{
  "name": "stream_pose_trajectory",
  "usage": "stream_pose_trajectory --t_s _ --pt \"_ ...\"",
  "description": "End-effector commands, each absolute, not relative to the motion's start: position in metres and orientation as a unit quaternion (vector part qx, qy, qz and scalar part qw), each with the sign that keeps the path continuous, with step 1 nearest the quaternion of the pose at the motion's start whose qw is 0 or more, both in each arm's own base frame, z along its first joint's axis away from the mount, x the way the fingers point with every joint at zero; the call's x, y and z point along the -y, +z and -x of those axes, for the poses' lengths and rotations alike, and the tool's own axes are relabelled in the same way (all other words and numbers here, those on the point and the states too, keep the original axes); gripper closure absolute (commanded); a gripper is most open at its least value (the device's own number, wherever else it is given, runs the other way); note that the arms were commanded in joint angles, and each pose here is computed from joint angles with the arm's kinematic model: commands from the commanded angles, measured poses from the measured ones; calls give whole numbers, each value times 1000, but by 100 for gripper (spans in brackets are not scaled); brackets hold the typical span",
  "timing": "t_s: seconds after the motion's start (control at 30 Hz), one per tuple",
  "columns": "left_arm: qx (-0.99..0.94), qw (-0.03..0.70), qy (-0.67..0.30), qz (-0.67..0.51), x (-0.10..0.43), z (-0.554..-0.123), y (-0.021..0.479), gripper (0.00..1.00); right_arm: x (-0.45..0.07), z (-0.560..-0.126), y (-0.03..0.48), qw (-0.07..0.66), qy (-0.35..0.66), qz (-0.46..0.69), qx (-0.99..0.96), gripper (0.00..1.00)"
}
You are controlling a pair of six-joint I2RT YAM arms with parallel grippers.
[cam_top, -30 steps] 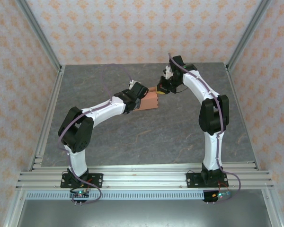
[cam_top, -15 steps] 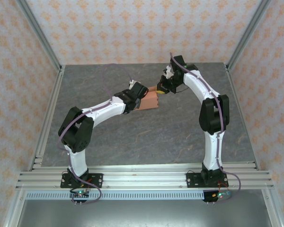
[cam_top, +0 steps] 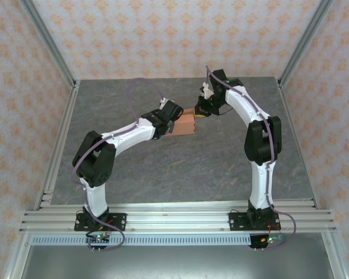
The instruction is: Fold the paper box
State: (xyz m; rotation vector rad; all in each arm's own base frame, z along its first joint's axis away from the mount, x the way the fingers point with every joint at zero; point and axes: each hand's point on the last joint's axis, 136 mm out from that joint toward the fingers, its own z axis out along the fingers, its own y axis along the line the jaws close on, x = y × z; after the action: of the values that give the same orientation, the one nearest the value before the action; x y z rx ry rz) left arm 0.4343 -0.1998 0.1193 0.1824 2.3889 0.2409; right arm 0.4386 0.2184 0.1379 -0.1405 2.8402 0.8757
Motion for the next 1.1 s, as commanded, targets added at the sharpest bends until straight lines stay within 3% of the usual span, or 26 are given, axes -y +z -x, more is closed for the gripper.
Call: stream_pose_trajectory --t_s 0.0,0.4,1.07 --pt "-949 273 114 -105 191 -405 83 100 -204 -436 135 99 254 61 -960 99" --pt "-952 286 76 -76 197 -403 93 100 -204 -423 130 168 176 61 -968 100" --pt "-954 293 44 -52 194 -401 90 100 -217 -404 97 237 147 67 -958 100"
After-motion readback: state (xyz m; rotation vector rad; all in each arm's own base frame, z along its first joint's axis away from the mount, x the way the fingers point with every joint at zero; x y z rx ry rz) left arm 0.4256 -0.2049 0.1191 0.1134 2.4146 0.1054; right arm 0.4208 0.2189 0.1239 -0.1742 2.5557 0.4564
